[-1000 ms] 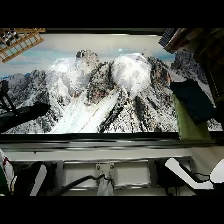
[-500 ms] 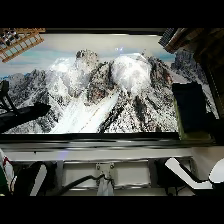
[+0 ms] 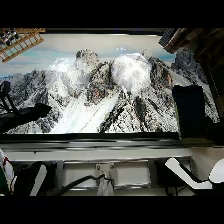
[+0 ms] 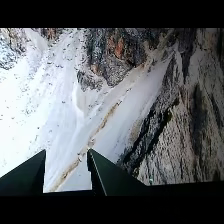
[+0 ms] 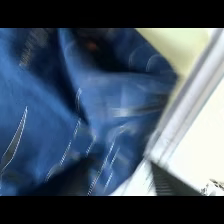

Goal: Fold the clothes and pants, and hang the long-sleeved shirts on hangers.

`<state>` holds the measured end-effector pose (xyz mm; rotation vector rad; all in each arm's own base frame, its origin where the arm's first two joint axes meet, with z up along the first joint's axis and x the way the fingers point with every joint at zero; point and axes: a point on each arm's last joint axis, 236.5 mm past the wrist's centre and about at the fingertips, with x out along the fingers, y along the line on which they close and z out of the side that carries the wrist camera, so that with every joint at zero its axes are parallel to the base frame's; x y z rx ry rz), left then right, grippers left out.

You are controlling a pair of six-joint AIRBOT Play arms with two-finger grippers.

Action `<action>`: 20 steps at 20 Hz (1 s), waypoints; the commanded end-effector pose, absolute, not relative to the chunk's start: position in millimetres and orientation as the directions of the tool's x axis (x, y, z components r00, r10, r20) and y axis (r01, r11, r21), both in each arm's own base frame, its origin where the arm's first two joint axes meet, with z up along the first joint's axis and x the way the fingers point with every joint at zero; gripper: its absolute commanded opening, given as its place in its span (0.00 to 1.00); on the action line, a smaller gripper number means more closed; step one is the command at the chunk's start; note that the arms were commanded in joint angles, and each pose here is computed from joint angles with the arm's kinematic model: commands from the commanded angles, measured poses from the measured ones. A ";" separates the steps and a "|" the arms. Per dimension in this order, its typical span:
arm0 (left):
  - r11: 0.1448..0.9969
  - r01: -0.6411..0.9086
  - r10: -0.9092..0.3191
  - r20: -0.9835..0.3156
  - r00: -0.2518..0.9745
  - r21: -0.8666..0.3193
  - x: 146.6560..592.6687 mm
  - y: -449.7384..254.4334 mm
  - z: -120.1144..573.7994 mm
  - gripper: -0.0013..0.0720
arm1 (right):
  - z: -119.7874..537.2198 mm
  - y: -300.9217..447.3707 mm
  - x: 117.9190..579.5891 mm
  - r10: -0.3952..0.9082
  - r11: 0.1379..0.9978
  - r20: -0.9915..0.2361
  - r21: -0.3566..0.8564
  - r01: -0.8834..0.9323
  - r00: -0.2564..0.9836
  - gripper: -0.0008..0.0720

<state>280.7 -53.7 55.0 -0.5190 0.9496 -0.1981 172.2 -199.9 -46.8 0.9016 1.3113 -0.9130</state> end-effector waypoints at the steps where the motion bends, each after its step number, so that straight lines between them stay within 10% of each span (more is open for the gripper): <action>1: 0.860 -0.060 -0.386 -0.725 0.571 -0.506 279.6 -54.5 54.6 0.39 | -35.2 -200.6 170.4 -0.031 0.390 -0.999 0.015 0.921 0.029 0.82; 7: 0.889 0.015 -0.376 -0.710 0.595 -0.458 285.4 -52.2 59.1 0.40 | 75.4 -171.6 329.9 -0.018 0.729 -0.839 0.362 0.581 0.544 0.78; 11: 0.876 0.038 -0.402 -0.683 0.610 -0.481 296.0 -59.7 71.9 0.40 | 104.9 -35.1 391.6 0.214 0.962 -0.762 0.274 0.005 0.611 0.78; 20: 0.876 0.059 -0.408 -0.669 0.622 -0.479 302.4 -65.0 77.3 0.40 | 109.7 151.7 374.2 0.447 0.849 -0.744 0.179 -0.496 0.496 0.79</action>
